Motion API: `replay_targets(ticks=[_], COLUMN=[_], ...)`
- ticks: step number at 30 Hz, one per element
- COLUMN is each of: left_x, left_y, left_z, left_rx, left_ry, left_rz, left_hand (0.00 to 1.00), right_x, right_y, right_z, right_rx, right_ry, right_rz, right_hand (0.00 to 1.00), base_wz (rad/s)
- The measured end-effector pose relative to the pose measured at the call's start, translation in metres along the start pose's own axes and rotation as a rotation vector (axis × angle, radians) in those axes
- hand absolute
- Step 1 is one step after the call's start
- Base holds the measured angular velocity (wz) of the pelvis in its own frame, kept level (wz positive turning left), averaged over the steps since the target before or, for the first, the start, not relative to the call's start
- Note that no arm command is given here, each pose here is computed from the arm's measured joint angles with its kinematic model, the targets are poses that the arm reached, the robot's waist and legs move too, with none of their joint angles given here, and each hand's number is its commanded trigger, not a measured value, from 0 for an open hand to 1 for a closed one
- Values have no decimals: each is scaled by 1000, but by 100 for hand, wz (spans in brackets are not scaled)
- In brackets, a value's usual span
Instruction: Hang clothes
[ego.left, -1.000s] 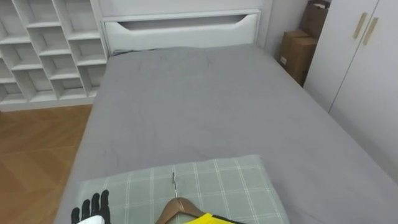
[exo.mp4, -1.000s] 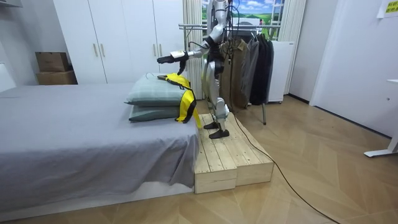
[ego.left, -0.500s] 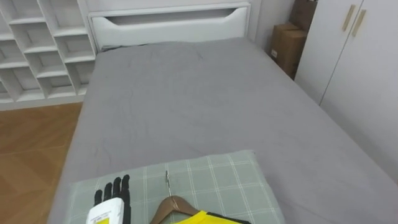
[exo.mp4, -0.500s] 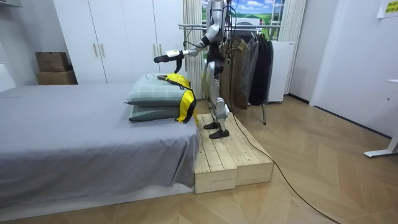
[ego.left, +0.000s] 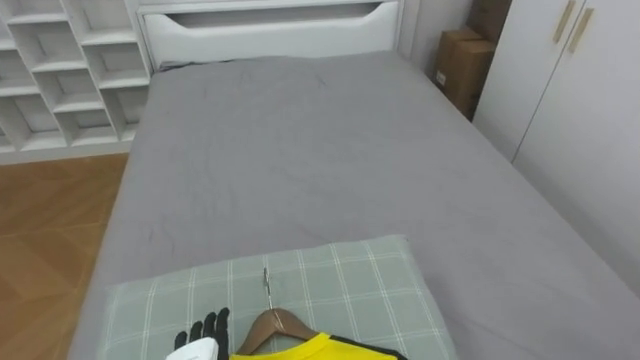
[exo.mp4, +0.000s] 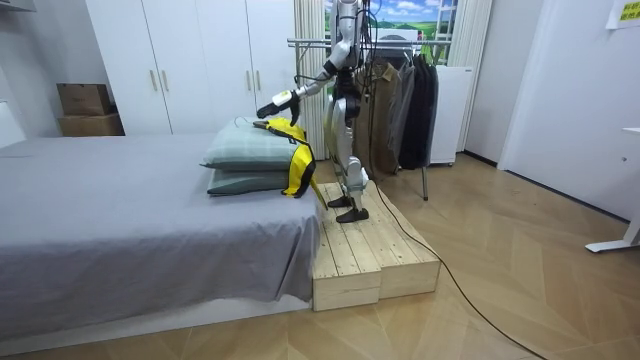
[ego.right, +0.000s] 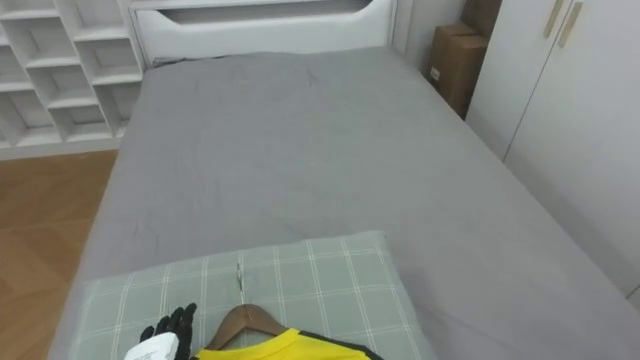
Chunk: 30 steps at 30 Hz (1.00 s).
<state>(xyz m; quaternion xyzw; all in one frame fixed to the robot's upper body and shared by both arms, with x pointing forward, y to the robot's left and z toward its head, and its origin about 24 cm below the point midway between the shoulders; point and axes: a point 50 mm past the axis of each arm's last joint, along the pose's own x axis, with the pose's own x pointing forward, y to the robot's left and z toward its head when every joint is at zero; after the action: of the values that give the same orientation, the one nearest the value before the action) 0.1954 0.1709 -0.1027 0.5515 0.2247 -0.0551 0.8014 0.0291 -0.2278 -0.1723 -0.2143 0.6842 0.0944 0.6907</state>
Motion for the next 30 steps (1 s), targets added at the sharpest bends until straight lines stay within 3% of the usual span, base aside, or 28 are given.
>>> replay_targets(ticks=[14, 30], left_x=[-4, 2], left_y=[-23, -23], left_z=[-9, -9], left_rx=[25, -20], left_ry=[64, 99], left_rz=[-145, -180], left_hand=[0, 0], right_x=[0, 1], right_y=[-1, 2], right_z=[13, 12], right_rx=[-9, -3], right_ry=[-30, -18], right_rz=[-18, -22], right_hand=[0, 0], base_wz=[0, 1])
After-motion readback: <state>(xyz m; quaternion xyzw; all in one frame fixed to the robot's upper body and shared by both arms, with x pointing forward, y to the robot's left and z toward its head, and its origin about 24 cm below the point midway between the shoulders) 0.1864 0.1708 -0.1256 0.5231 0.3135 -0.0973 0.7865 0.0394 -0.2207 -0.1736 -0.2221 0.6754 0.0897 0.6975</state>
